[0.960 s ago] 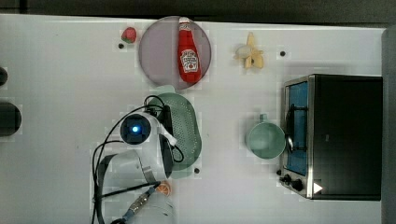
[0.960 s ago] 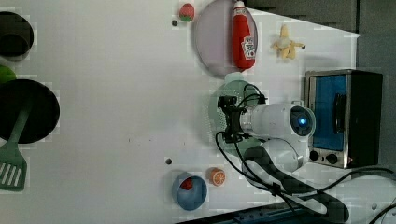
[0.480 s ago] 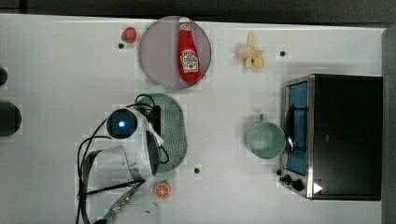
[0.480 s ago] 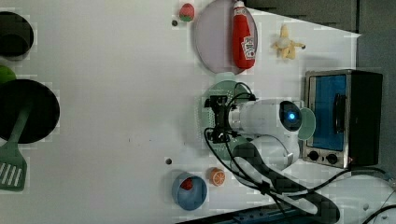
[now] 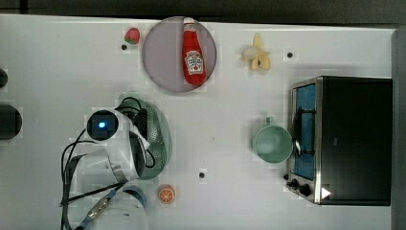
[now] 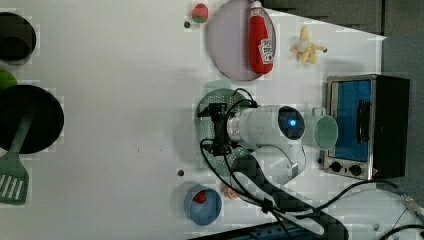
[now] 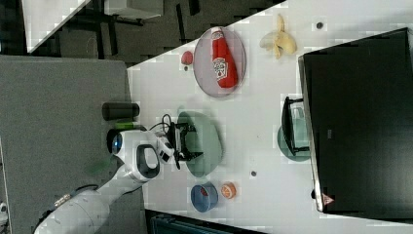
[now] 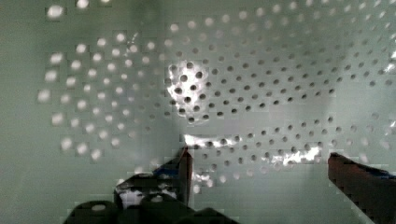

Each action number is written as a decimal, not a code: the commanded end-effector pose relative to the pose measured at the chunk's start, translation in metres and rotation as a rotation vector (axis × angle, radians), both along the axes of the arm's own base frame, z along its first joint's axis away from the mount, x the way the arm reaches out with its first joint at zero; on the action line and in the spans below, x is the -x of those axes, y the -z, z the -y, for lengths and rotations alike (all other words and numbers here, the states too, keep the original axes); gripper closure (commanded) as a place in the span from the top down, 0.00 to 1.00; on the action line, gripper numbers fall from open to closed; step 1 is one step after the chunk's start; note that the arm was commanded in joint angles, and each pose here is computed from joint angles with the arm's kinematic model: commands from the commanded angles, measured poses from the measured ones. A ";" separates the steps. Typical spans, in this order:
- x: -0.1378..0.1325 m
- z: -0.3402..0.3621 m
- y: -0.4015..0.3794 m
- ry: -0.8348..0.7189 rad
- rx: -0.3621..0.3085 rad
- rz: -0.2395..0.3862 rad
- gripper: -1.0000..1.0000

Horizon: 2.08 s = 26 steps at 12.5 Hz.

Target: Drag strainer right to left.

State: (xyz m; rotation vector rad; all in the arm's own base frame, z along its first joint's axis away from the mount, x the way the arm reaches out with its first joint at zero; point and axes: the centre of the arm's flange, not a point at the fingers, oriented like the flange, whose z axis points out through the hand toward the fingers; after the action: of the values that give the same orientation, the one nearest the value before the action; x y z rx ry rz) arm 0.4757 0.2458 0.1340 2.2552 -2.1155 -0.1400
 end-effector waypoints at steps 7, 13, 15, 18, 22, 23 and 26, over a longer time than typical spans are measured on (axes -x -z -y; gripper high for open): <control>-0.004 -0.107 -0.010 0.070 -0.039 0.035 1.00; -0.006 -0.144 -0.009 0.098 -0.049 0.037 1.00; -0.005 -0.153 -0.008 0.104 -0.059 0.031 1.00; -0.002 -0.166 -0.007 0.114 -0.079 0.027 1.00; -0.001 -0.182 -0.007 0.108 -0.095 0.031 1.00; -0.002 -0.184 -0.007 0.118 -0.102 0.032 1.00; -0.009 -0.185 -0.014 0.110 -0.107 0.051 1.00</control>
State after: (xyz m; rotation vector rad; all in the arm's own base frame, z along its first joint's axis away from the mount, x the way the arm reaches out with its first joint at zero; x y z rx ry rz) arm 0.4838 0.4265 0.1345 2.2657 -2.2438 -0.1946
